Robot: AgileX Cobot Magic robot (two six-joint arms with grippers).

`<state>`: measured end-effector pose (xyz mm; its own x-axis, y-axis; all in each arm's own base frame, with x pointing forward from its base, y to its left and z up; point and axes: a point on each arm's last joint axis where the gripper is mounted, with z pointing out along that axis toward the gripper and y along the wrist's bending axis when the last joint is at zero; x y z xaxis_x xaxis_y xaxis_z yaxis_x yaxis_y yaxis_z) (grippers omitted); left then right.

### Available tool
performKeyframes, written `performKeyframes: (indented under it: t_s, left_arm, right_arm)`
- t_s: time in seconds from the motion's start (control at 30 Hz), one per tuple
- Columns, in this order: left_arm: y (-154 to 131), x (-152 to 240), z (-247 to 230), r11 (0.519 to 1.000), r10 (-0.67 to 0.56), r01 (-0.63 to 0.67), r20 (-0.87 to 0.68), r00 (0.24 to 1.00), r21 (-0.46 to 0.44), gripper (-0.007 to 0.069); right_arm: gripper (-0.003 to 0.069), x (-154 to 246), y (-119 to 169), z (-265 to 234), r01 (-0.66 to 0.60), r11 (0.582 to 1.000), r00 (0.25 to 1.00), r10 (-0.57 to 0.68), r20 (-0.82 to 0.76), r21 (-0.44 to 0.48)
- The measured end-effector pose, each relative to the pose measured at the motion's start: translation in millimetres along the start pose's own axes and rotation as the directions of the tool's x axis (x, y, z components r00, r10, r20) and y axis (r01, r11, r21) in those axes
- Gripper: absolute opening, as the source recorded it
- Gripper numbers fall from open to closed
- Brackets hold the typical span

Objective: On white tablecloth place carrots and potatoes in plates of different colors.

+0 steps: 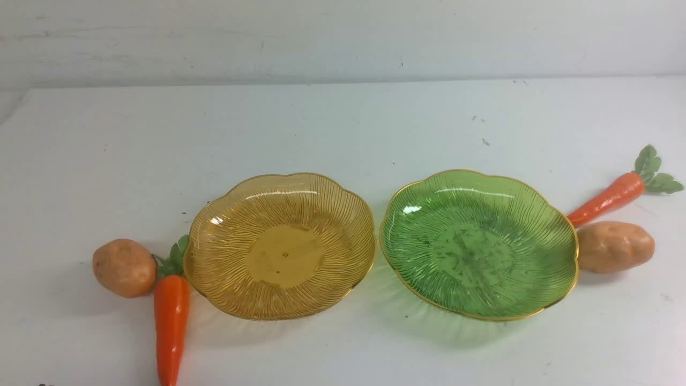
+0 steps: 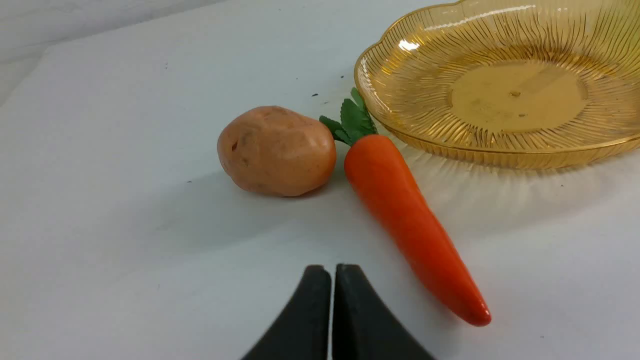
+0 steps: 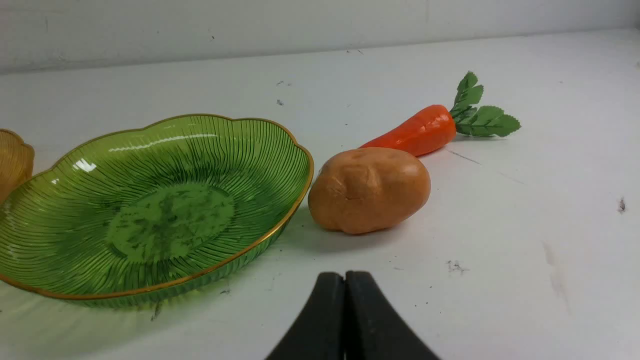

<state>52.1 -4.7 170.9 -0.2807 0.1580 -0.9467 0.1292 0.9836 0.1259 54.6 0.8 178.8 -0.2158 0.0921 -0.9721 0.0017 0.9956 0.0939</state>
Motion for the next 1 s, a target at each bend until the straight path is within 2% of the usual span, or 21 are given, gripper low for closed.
performKeyframes:
  t_s: [0.9,1.0]
  left_arm:
    - [0.4,0.0,0.0,1.000,0.011,-0.011,-0.001,1.000,-0.004,-0.0003]
    - [0.1,-0.9,0.0,1.000,-0.022,0.022,0.010,1.000,-0.001,-0.0003]
  right_arm:
    - [-0.0015,0.0,0.0,0.0,0.000,1.000,1.000,0.000,0.000,0.000]
    - [-0.0015,0.0,0.0,0.0,0.000,1.000,1.000,0.000,0.000,0.000]
